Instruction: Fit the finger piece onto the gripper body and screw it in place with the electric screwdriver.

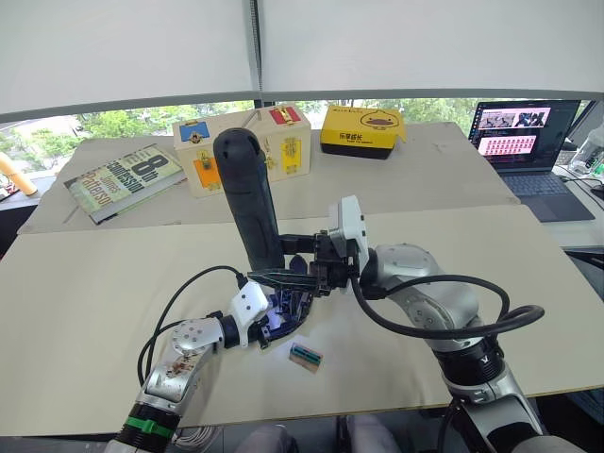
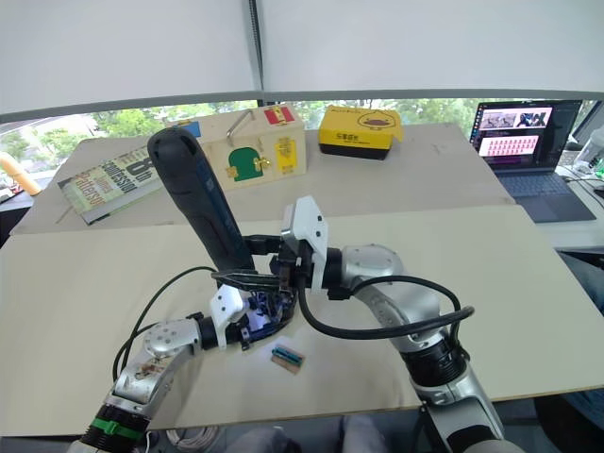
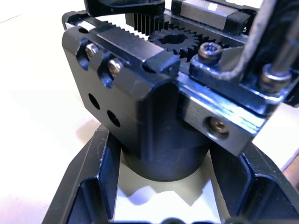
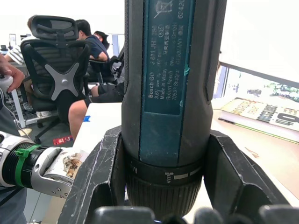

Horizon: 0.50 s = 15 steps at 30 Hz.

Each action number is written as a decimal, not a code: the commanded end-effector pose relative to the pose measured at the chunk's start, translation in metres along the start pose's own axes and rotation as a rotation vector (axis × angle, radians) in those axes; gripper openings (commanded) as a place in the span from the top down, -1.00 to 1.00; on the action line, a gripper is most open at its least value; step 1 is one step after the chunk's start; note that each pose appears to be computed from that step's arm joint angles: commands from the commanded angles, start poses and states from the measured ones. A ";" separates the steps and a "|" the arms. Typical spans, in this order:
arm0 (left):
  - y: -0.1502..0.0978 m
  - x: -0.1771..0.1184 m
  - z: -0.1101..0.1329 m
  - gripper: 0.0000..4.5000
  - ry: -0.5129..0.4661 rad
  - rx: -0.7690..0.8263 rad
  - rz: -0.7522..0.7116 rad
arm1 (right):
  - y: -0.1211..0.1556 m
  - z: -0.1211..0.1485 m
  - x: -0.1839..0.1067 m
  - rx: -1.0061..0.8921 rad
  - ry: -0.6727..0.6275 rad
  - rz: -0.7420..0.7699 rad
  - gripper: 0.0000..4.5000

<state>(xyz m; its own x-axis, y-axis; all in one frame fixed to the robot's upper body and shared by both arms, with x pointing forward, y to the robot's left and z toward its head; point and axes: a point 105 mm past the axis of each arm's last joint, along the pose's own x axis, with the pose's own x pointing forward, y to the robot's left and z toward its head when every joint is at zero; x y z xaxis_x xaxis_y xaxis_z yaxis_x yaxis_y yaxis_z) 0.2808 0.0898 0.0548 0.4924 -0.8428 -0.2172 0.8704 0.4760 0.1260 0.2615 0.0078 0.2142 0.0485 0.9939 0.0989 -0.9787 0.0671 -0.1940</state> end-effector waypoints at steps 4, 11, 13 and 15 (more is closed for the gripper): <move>-0.011 0.002 -0.018 -0.01 0.054 -0.067 -0.031 | 0.000 0.026 -0.007 -0.067 -0.077 0.046 0.15; -0.011 0.003 -0.024 -0.01 0.066 -0.067 -0.025 | 0.012 0.047 -0.008 -0.111 -0.151 0.123 0.15; -0.010 0.004 -0.024 -0.01 0.066 -0.067 -0.020 | 0.013 0.049 -0.007 -0.111 -0.156 0.127 0.15; -0.010 0.004 -0.024 -0.01 0.066 -0.067 -0.018 | 0.014 0.050 -0.008 -0.107 -0.157 0.134 0.15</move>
<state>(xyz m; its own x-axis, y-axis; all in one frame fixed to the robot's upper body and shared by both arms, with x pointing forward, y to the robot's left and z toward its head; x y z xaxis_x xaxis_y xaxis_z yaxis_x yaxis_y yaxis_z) 0.2815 0.0887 0.0531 0.4958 -0.8427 -0.2097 0.8684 0.4817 0.1174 0.2481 -0.0015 0.2397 -0.0727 0.9834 0.1660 -0.9665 -0.0284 -0.2551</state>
